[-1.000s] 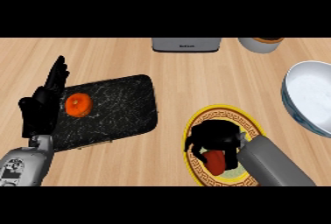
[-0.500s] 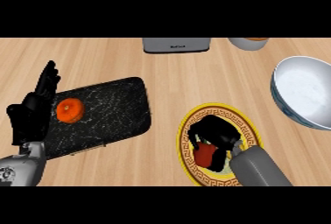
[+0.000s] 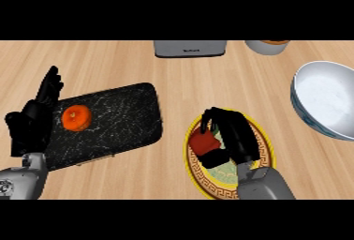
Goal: Pick the bell pepper from the plate and place it in the bowl
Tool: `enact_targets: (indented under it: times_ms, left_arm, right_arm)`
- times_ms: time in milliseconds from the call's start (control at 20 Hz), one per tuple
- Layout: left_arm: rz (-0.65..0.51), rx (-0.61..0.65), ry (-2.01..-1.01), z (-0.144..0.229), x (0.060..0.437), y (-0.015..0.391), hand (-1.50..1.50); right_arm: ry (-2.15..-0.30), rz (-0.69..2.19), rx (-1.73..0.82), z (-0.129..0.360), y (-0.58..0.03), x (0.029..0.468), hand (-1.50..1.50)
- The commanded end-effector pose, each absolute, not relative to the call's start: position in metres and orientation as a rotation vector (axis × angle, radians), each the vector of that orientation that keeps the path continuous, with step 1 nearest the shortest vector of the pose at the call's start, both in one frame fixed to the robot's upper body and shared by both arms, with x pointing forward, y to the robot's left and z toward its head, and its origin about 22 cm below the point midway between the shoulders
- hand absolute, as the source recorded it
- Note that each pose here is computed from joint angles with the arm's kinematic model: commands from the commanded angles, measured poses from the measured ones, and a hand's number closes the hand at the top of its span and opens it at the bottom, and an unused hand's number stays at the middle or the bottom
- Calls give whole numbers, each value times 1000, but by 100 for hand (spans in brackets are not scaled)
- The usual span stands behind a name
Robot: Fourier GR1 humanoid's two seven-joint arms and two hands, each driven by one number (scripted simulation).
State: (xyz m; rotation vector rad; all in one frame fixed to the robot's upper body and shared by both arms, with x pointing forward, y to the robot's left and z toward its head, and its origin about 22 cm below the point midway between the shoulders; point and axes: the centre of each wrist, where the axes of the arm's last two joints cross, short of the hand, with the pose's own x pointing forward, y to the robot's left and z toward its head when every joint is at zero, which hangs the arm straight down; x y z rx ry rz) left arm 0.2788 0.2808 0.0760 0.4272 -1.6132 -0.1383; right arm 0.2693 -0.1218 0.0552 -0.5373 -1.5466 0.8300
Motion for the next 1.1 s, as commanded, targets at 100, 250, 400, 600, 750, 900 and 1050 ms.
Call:
enact_targets:
  times_ms: [100,250,400,600,750,900,1050]
  left_arm:
    - [-147,422,-1624,80,280,274,0]
    - [-139,421,-1627,75,276,272,0]
    - [-154,407,-1641,71,283,268,0]
    - [-160,396,-1647,84,297,264,0]
    - [-168,383,-1630,81,272,275,0]
    - [-159,389,-1662,85,295,270,0]
    - [-165,377,-1630,88,290,251,0]
  right_arm:
    - [-1529,484,-772,114,-114,232,150]
    - [-1507,382,-884,141,-119,221,150]
    - [-1478,303,-936,144,-136,219,150]
    - [-1489,240,-976,165,-167,235,150]
    - [-1502,173,-1028,164,-210,250,150]
    - [-1532,111,-1064,153,-246,272,150]
    - [-1555,39,-1036,160,-280,279,150]
